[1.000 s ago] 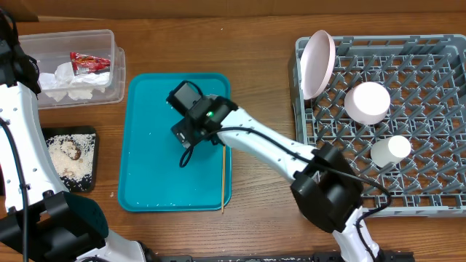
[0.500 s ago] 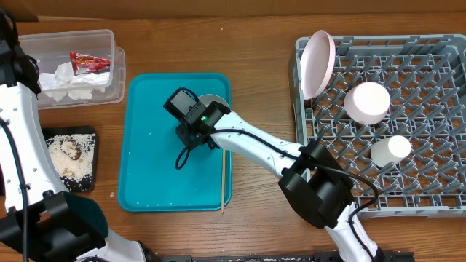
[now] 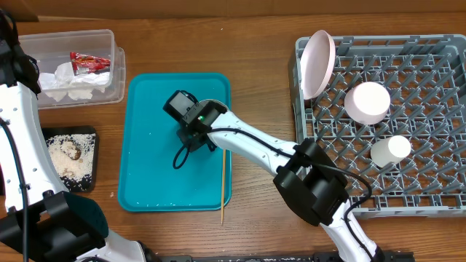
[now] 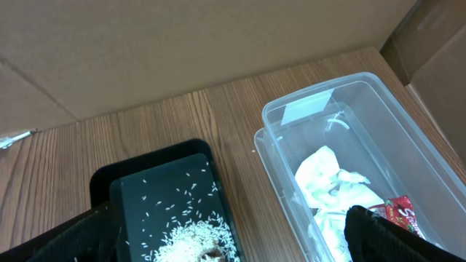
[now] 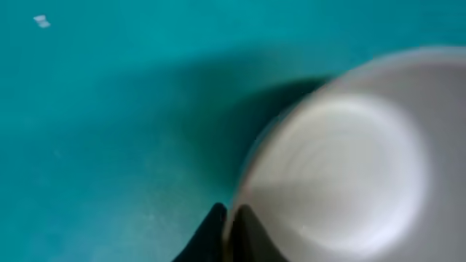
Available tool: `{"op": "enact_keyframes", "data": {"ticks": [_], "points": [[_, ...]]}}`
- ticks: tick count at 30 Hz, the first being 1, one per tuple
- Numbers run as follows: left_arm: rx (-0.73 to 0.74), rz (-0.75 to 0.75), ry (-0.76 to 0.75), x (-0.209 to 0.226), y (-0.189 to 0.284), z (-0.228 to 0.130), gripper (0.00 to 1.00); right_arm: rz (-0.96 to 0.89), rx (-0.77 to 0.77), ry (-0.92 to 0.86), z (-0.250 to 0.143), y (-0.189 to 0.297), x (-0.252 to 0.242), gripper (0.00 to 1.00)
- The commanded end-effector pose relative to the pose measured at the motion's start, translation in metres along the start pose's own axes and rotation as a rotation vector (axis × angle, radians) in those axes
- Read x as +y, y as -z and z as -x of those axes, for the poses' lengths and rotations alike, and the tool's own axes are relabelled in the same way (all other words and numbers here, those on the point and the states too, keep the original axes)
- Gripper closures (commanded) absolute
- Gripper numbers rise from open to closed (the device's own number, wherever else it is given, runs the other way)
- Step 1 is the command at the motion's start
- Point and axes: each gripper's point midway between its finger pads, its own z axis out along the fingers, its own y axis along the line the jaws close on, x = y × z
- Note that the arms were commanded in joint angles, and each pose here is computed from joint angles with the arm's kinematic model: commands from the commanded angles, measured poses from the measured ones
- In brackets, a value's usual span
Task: Sort waste into correct bins and load items into the dishwasher
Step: 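Carry the white bowl right and set it in the dish rack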
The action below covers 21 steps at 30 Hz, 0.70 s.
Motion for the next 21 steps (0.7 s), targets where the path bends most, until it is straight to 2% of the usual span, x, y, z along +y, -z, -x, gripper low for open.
{"op": "enact_keyframes", "data": {"ticks": [1, 6, 11, 16, 21], "points": [[-0.008, 0.009, -0.021, -0.001, 0.0, 0.0, 0.0, 0.026, -0.11, -0.026, 0.037, 0.048, 0.005, 0.94], [-0.008, 0.009, -0.021, -0.001, 0.0, 0.0, 0.0, 0.054, -0.193, -0.135, 0.068, 0.125, 0.001, 0.96], [-0.008, 0.009, -0.021, -0.001, 0.0, 0.0, 0.0, 0.039, -0.285, -0.222, 0.083, 0.219, -0.049, 0.96], [-0.008, 0.009, -0.021, -0.001, 0.0, 0.0, 0.0, -0.034, -0.367, -0.421, 0.067, 0.298, -0.16, 0.96], [-0.008, 0.009, -0.021, -0.001, 0.0, 0.0, 0.0, 0.006, -0.433, -0.702, 0.021, 0.35, -0.287, 0.96]]}}
